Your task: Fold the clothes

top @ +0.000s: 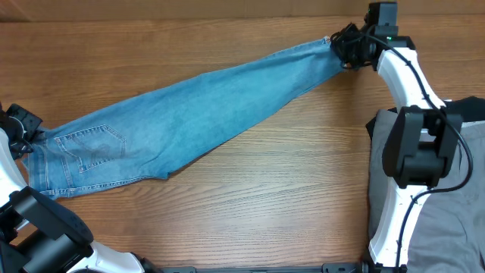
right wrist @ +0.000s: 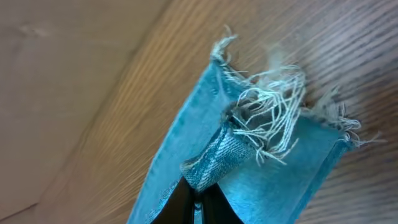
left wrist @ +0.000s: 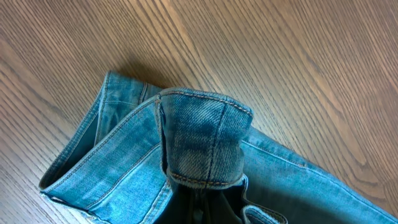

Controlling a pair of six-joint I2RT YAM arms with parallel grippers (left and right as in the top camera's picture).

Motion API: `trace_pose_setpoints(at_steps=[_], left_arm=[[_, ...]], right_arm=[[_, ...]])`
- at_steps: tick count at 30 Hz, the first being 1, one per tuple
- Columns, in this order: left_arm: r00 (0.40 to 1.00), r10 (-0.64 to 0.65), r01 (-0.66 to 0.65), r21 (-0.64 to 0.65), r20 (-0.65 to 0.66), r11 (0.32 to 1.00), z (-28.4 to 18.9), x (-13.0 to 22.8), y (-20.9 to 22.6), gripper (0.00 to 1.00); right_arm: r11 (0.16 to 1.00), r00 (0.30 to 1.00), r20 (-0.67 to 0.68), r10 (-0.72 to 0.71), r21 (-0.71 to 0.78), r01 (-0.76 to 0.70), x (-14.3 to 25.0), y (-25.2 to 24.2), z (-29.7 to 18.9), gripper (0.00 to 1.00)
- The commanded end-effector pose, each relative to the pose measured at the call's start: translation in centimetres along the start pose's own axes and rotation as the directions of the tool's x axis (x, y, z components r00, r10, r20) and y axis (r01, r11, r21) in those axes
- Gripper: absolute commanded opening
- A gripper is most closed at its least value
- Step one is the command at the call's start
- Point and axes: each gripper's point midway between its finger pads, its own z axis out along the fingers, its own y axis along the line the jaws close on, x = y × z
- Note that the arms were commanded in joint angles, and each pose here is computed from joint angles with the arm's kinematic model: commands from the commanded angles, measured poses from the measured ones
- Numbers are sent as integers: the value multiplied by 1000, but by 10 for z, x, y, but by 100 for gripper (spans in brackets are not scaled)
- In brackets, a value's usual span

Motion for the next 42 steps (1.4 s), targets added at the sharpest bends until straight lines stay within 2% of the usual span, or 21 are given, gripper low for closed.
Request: trace_pose_setpoints(at_steps=[1, 2, 3, 4, 5, 8, 10, 12, 13, 14, 16, 21, 27, 32, 35, 36, 37, 39, 40, 42], left_arm=[[999, -3, 3, -2, 37, 1000, -4, -11, -7, 4], [999, -2, 2, -1, 36, 1000, -4, -11, -8, 4], [999, 0, 0, 0, 36, 1000, -4, -10, -9, 4], [999, 3, -3, 1, 35, 1000, -4, -10, -10, 4], [999, 5, -5, 1, 35, 1000, -4, -9, -11, 4], [999, 8, -8, 3, 34, 1000, -4, -9, -12, 7], [1000, 9, -9, 2, 26, 1000, -4, -7, -12, 18], [999, 17, -17, 2, 27, 1000, -4, -7, -12, 34], [999, 20, -20, 3, 29, 1000, -4, -8, -12, 55], [999, 18, -18, 5, 34, 1000, -5, -9, -12, 72], [999, 28, -29, 26, 38, 999, -9, -12, -15, 79], [999, 47, -46, 95, -5, 994, -32, -9, -25, 78], [991, 78, -62, 146, -109, 987, -50, 13, -32, 77], [978, 110, -87, 134, -175, 987, -52, 29, -26, 74], [975, 115, -91, 132, -188, 987, -52, 33, -25, 71], [975, 115, -90, 131, -191, 987, -52, 33, -25, 71], [975, 115, -90, 131, -192, 987, -52, 34, -25, 71], [974, 114, -90, 130, -195, 987, -52, 34, -24, 71], [974, 115, -90, 129, -197, 988, -53, 35, -24, 71], [972, 125, -100, 130, -201, 986, -53, 36, -24, 71]], right_arm=[[999, 999, 50, 7, -32, -6, -13, 14, -4, 16], [999, 998, 58, 2, -41, 0, -15, 16, -5, 34], [998, 998, 61, -10, -53, 13, -16, 19, -5, 57], [996, 998, 57, -40, -74, 44, -16, 24, -5, 87], [991, 996, 47, -79, -103, 83, -14, 31, -7, 100], [988, 994, 30, -102, -111, 104, -16, 29, -18, 100], [991, 993, -7, -115, -75, 114, -12, 16, -25, 100], [990, 989, -54, -140, -27, 139, -2, 1, -27, 100], [985, 983, -75, -167, 21, 169, 2, -12, -25, 96], [979, 978, -83, -190, 62, 195, 4, -21, -25, 93], [967, 971, -88, -223, 105, 232, 4, -32, -22, 89], [953, 963, -85, -257, 141, 267, 1, -47, -4, 85], [954, 963, -76, -260, 136, 268, -1, -64, 29, 76], [956, 965, -90, -245, 143, 256, 3, -77, 46, 70], [960, 964, -113, -241, 117, 254, 10, -77, 53, 57], [965, 962, -124, -245, 70, 255, 13, -70, 54, 45], [965, 962, -123, -245, 66, 255, 13, -69, 54, 36], [962, 960, -115, -256, 63, 265, 10, -66, 51, 11], [964, 962, -107, -252, 64, 260, 6, -66, 47, 4], [967, 967, -81, -242, 65, 248, -7, -65, 33, 4]])
